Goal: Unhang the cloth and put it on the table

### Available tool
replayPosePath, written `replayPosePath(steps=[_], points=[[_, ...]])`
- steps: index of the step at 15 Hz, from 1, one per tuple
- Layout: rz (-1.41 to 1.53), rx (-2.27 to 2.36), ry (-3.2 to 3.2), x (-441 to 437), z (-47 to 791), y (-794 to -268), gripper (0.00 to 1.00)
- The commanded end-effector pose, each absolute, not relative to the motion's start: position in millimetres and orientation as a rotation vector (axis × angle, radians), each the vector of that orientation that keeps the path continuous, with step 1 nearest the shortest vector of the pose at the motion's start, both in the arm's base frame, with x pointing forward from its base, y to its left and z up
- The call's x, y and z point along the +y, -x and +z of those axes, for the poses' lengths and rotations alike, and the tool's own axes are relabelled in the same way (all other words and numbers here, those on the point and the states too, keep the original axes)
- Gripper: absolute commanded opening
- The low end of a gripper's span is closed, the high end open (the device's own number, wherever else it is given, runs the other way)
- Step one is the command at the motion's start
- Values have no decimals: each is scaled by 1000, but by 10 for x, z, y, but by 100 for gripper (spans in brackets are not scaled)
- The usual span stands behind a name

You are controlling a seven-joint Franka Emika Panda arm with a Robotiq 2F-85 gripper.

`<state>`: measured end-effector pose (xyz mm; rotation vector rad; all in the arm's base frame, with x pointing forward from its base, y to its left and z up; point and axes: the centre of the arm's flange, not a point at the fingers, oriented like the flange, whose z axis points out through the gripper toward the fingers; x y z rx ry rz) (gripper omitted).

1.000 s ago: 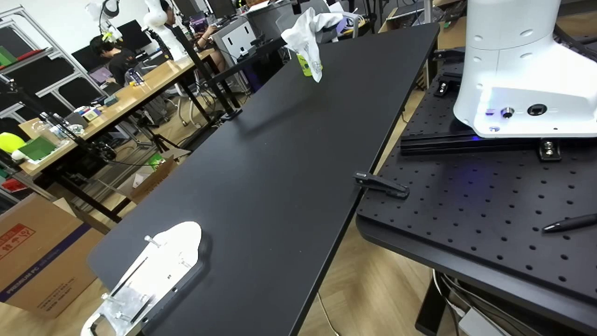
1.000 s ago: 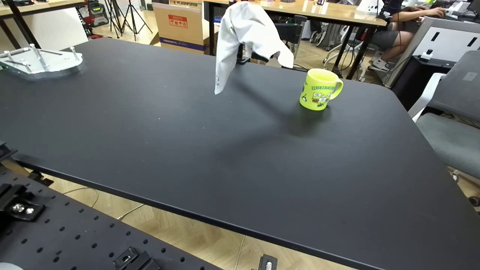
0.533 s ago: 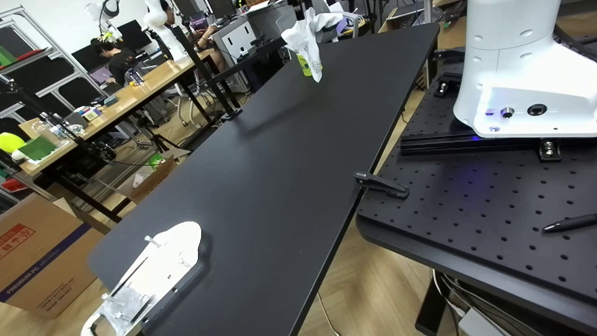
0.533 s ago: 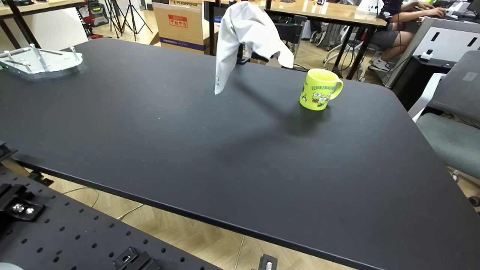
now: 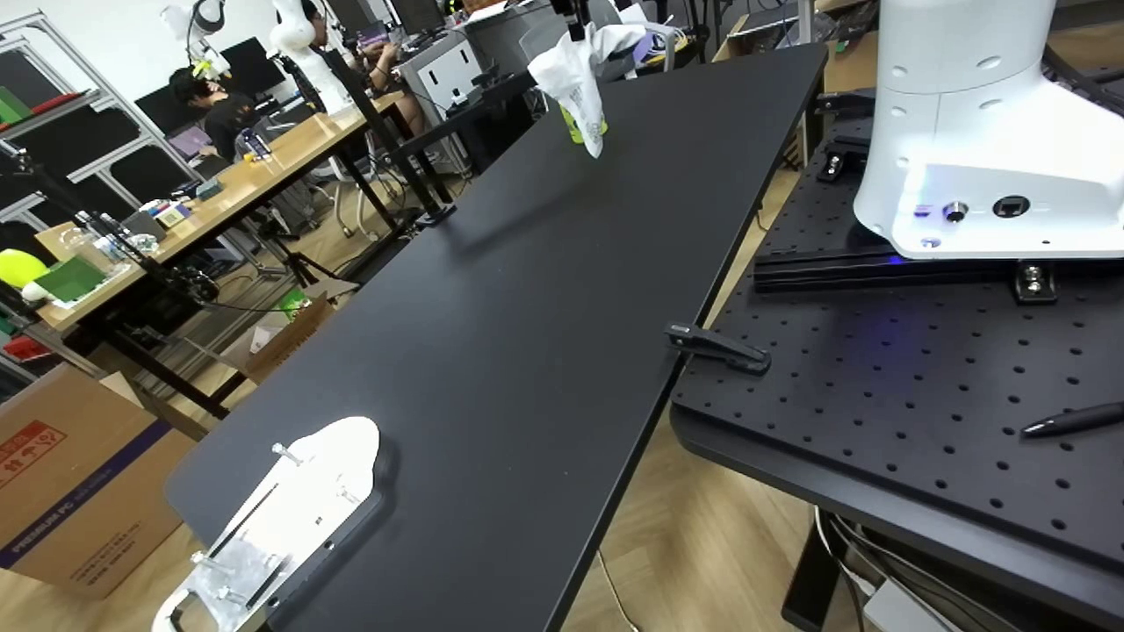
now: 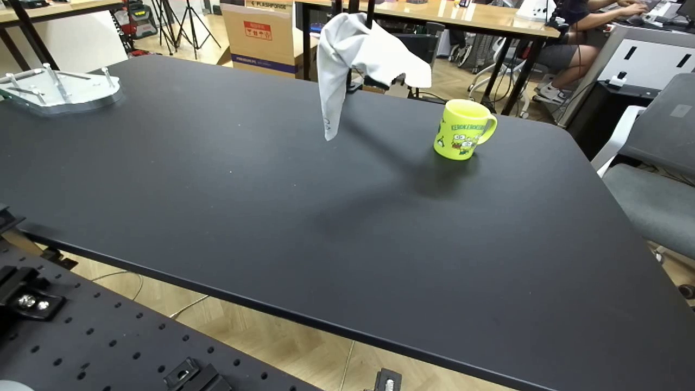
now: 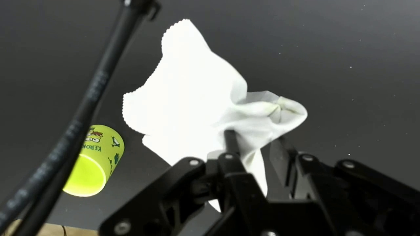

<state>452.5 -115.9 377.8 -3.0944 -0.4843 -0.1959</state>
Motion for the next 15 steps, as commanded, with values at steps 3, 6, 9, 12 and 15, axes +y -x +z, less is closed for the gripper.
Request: replayPosePath(steps=[3, 6, 9, 12, 15], points=[[-195, -480, 3078, -1141, 3934, -4492, 0], [-185, -502, 3070, -1052, 3972, -4493, 0], [-181, -561, 3058, -871, 4013, -4532, 0], [-188, -634, 3044, -636, 4032, -4611, 0], [-200, -713, 3010, -320, 3998, -4746, 0]])
